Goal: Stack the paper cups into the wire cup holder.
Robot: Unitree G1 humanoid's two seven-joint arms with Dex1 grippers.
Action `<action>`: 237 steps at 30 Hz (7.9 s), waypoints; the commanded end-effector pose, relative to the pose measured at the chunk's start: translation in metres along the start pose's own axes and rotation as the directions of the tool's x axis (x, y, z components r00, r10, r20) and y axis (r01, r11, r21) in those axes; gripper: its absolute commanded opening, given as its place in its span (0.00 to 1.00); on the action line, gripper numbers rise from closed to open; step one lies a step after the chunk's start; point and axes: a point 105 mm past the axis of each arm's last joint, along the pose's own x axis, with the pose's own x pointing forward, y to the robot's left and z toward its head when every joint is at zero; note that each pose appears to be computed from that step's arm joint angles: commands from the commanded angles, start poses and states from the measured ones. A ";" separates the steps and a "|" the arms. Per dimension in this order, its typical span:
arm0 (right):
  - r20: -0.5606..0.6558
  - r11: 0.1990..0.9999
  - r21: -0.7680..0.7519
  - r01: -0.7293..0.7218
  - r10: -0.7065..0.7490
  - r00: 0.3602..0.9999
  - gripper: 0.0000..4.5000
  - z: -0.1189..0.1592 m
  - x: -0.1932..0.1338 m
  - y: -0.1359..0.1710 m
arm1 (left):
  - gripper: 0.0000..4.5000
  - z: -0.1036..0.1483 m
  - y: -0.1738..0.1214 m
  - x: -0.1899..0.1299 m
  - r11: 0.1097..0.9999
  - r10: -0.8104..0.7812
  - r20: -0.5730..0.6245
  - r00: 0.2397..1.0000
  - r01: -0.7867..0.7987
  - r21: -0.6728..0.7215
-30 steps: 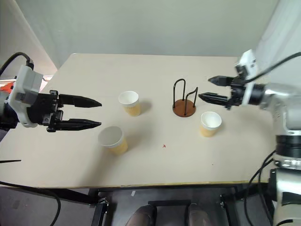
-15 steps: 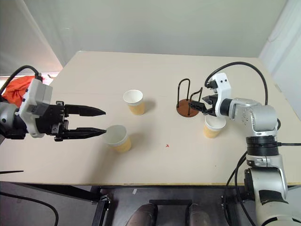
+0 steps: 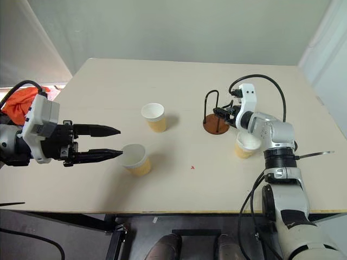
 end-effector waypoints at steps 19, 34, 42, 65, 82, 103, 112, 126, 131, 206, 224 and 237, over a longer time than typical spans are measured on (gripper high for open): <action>-0.203 0.816 -0.246 -0.522 0.484 0.851 0.01 -0.012 -0.071 0.114 | 0.68 0.028 0.002 -0.003 0.994 -0.059 0.034 0.998 0.055 0.097; -0.361 0.778 -0.301 -0.551 0.442 0.821 0.01 -0.063 -0.082 0.121 | 0.68 0.013 -0.017 0.009 0.981 -0.184 -0.024 0.983 0.185 0.051; -0.391 0.767 -0.305 -0.564 0.439 0.809 0.53 -0.065 -0.083 0.119 | 0.68 0.014 -0.016 0.009 0.983 -0.174 -0.027 0.984 0.175 0.055; -0.616 0.533 -0.637 -0.557 0.082 0.783 0.99 -0.020 -0.115 0.005 | 0.68 0.018 0.007 0.022 0.981 -0.155 -0.015 0.988 0.155 0.118; -0.612 0.477 -0.649 -0.592 0.133 0.779 0.01 -0.005 -0.101 0.006 | 0.68 0.014 0.005 0.008 0.990 -0.090 -0.041 0.995 0.094 0.104; -0.648 0.074 -0.604 -0.794 0.535 0.543 0.01 0.032 -0.106 0.138 | 0.68 0.010 0.000 0.003 0.991 -0.078 -0.054 0.995 0.083 0.100; -0.683 0.050 -0.570 -0.820 0.526 0.507 0.14 0.019 -0.104 0.137 | 0.68 -0.002 -0.002 0.002 0.989 -0.077 -0.143 0.987 0.094 0.113; -0.530 0.155 -0.605 -0.781 0.654 0.540 0.99 0.040 -0.105 0.152 | 0.68 -0.017 0.018 0.005 0.937 -0.115 -0.416 0.902 0.238 0.257; -0.488 0.197 -0.592 -0.781 0.684 0.543 0.99 0.038 -0.106 0.158 | 0.68 -0.030 0.019 0.016 0.902 -0.194 -0.485 0.852 0.350 0.254; -0.035 0.824 -0.486 -0.291 0.314 0.949 1.00 -0.023 -0.235 0.095 | 0.14 0.090 -0.013 0.159 0.176 -0.576 -0.505 0.643 0.701 0.691; -0.049 0.755 -0.491 -0.434 0.474 0.879 1.00 -0.014 -0.195 0.102 | 0.75 0.041 0.111 0.124 0.770 -0.069 -0.436 0.897 0.325 0.548; -0.040 0.754 -0.498 -0.428 0.473 0.880 1.00 -0.013 -0.192 0.105 | 0.75 0.011 0.119 0.146 0.908 -0.011 -0.388 0.921 0.172 0.381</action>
